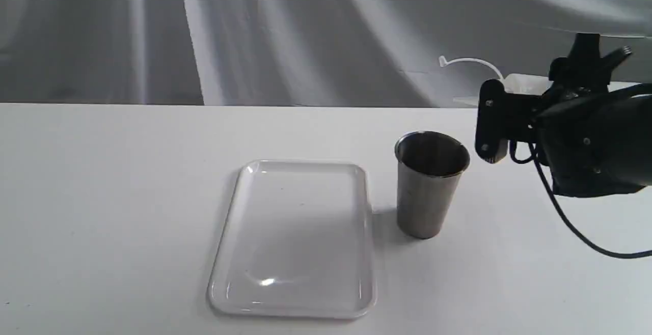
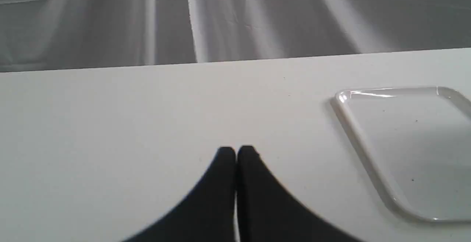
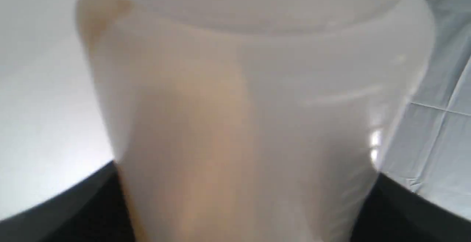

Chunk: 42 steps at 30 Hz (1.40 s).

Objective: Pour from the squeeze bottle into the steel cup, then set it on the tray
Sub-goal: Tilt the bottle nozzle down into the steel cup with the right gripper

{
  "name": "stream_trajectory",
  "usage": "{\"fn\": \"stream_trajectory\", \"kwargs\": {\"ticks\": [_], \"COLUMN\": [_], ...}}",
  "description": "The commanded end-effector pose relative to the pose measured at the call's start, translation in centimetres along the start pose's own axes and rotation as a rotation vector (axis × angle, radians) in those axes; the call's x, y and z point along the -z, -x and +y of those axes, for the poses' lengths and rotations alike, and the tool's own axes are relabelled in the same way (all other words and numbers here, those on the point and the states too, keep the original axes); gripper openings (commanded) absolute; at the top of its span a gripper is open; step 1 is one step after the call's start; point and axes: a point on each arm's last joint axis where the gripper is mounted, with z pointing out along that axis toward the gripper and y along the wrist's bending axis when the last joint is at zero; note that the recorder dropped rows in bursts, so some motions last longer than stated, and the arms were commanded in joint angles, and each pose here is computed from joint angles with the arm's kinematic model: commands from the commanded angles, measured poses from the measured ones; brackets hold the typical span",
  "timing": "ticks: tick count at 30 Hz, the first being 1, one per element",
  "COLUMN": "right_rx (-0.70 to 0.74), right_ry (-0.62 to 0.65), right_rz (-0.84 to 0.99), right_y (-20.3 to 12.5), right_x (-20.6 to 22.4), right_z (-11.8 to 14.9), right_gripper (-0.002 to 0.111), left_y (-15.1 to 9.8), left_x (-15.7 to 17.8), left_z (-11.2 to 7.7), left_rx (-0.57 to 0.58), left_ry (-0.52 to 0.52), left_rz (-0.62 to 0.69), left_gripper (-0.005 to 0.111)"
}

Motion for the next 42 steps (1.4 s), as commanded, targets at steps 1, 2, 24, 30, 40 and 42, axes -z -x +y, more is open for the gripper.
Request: {"fn": "stream_trajectory", "kwargs": {"ticks": [1, 2, 24, 30, 40, 42], "right_rx": [0.052, 0.06, 0.315, 0.354, 0.44, 0.465], "right_ry": [-0.044, -0.044, -0.036, -0.038, -0.09, -0.088], "right_rz": [0.012, 0.008, -0.012, -0.015, -0.007, -0.016], "right_y": [0.2, 0.4, 0.7, 0.9, 1.6, 1.7], "right_x": [0.2, 0.3, 0.3, 0.4, 0.8, 0.8], "right_z": [-0.8, -0.7, -0.5, -0.5, -2.3, -2.3], "right_gripper": [0.0, 0.0, 0.0, 0.0, 0.0, 0.0], "left_y": [-0.1, -0.1, -0.1, -0.1, -0.1, -0.1], "left_x": [0.0, 0.0, 0.0, 0.0, 0.0, 0.0], "left_z": [0.0, 0.0, 0.0, 0.0, 0.0, 0.0], "left_rx": [0.003, 0.003, 0.003, 0.003, 0.005, 0.005], "left_ry": [-0.005, -0.005, -0.005, -0.005, -0.005, -0.005], "left_rz": [-0.006, -0.006, -0.006, -0.006, -0.006, -0.006], "left_gripper": [0.0, 0.0, 0.0, 0.0, 0.0, 0.0]}}
